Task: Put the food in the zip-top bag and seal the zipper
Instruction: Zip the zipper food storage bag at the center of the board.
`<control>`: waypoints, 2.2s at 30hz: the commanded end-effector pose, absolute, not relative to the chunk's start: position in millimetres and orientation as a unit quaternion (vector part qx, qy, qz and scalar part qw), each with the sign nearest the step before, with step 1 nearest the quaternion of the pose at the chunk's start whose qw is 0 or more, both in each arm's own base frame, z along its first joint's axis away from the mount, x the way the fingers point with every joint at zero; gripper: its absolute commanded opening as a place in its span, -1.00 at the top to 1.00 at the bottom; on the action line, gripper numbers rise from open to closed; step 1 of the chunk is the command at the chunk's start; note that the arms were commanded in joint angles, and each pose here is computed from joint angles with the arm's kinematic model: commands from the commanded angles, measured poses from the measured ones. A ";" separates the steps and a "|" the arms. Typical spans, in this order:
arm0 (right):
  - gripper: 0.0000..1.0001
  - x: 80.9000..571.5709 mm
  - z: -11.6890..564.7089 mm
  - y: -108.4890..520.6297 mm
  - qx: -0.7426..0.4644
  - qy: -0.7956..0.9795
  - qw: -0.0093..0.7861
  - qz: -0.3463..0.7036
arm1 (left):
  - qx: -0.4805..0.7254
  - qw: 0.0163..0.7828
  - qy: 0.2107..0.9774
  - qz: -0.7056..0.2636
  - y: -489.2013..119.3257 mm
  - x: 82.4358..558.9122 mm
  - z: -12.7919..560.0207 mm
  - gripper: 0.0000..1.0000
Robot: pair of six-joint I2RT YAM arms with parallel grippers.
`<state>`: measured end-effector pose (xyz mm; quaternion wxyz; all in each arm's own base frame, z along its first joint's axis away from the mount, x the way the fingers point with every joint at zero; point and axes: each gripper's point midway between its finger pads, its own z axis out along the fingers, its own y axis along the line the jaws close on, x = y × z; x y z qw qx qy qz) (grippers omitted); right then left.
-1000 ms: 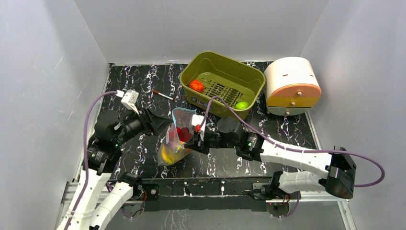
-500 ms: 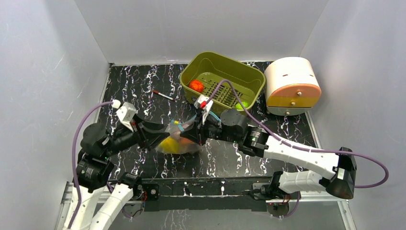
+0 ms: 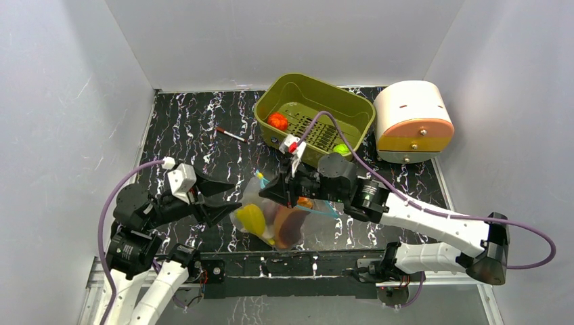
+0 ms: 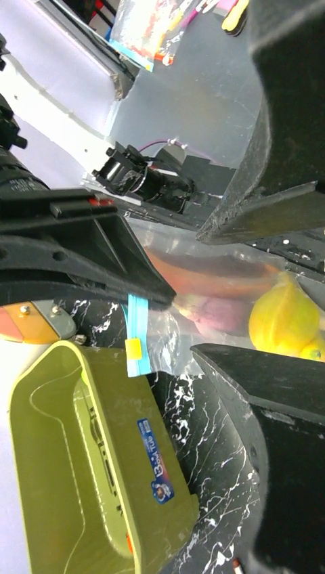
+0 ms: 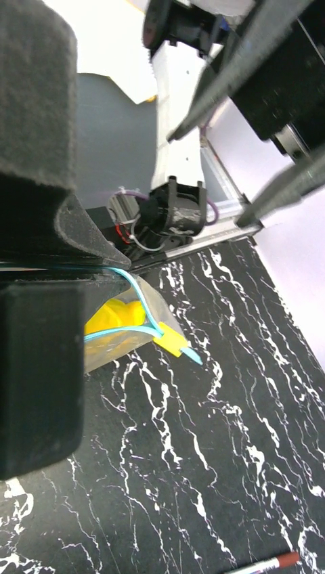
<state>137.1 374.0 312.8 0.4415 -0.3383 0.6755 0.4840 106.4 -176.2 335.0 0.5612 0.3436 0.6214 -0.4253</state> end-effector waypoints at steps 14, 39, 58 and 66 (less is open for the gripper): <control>1.00 92.1 362.3 349.0 -0.437 0.527 0.500 0.530 | 0.402 0.499 0.576 -0.508 -202.3 104.4 316.3 0.05; 1.00 77.9 364.8 366.9 -0.520 0.460 0.488 0.529 | 0.422 0.456 0.545 -0.563 -209.5 90.5 316.8 0.56; 0.68 85.3 356.0 371.1 -0.522 0.482 0.481 0.514 | 0.435 0.463 0.543 -0.550 -208.5 91.2 312.6 1.00; 0.35 94.8 382.1 345.8 -0.478 0.516 0.514 0.491 | 0.440 0.472 0.540 -0.540 -208.0 93.0 313.7 1.00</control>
